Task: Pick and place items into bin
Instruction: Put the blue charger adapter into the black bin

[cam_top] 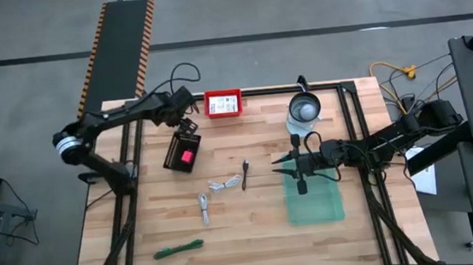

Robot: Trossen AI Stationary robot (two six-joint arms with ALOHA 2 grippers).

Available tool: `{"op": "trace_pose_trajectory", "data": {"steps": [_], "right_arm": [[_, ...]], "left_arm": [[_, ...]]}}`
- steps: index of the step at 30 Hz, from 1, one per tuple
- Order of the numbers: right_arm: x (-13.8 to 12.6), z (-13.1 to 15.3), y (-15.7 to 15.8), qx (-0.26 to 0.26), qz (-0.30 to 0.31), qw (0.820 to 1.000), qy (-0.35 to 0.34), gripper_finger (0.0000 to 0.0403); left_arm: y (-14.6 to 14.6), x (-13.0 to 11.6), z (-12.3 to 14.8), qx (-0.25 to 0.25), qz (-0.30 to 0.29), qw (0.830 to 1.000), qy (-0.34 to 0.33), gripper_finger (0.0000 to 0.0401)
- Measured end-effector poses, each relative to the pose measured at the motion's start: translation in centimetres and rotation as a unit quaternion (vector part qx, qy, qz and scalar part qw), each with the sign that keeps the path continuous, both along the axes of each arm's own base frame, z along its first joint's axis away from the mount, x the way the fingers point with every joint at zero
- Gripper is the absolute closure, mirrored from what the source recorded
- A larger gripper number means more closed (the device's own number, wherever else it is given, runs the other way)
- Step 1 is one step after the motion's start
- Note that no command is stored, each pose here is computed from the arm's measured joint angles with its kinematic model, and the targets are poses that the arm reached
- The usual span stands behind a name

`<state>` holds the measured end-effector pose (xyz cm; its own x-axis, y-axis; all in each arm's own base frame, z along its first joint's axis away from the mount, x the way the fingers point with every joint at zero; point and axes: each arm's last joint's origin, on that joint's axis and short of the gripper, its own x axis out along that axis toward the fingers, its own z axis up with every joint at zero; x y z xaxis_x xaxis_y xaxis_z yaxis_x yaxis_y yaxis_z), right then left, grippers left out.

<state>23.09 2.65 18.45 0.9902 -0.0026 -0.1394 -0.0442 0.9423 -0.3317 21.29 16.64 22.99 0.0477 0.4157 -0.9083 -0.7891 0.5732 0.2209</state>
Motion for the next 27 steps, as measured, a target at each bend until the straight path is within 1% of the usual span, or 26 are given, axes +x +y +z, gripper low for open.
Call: {"op": "trace_pose_trajectory", "data": {"steps": [4,8,17,22,27], "right_arm": [[0.0,-0.1,0.0,-0.002,0.000,1.000,0.003,0.0318],[0.0,-0.1,0.0,-0.002,0.000,1.000,0.004,0.0324],[0.0,-0.1,0.0,-0.002,0.000,1.000,0.004,0.0327],[0.0,-0.1,0.0,-0.004,0.000,1.000,0.003,0.0323],[0.0,-0.1,0.0,-0.007,0.001,1.000,0.004,0.0329]], "left_arm": [[1.4,-0.3,-1.1,-0.013,0.013,1.000,0.021,0.0161],[2.4,-0.3,-1.2,-0.015,0.025,0.999,0.024,0.0161],[3.1,0.2,-0.8,0.009,0.017,1.000,0.004,0.0161],[3.5,0.3,-1.2,0.011,0.021,1.000,0.004,0.0161],[4.3,0.3,-2.1,0.006,0.031,0.999,0.010,0.0161]]}}
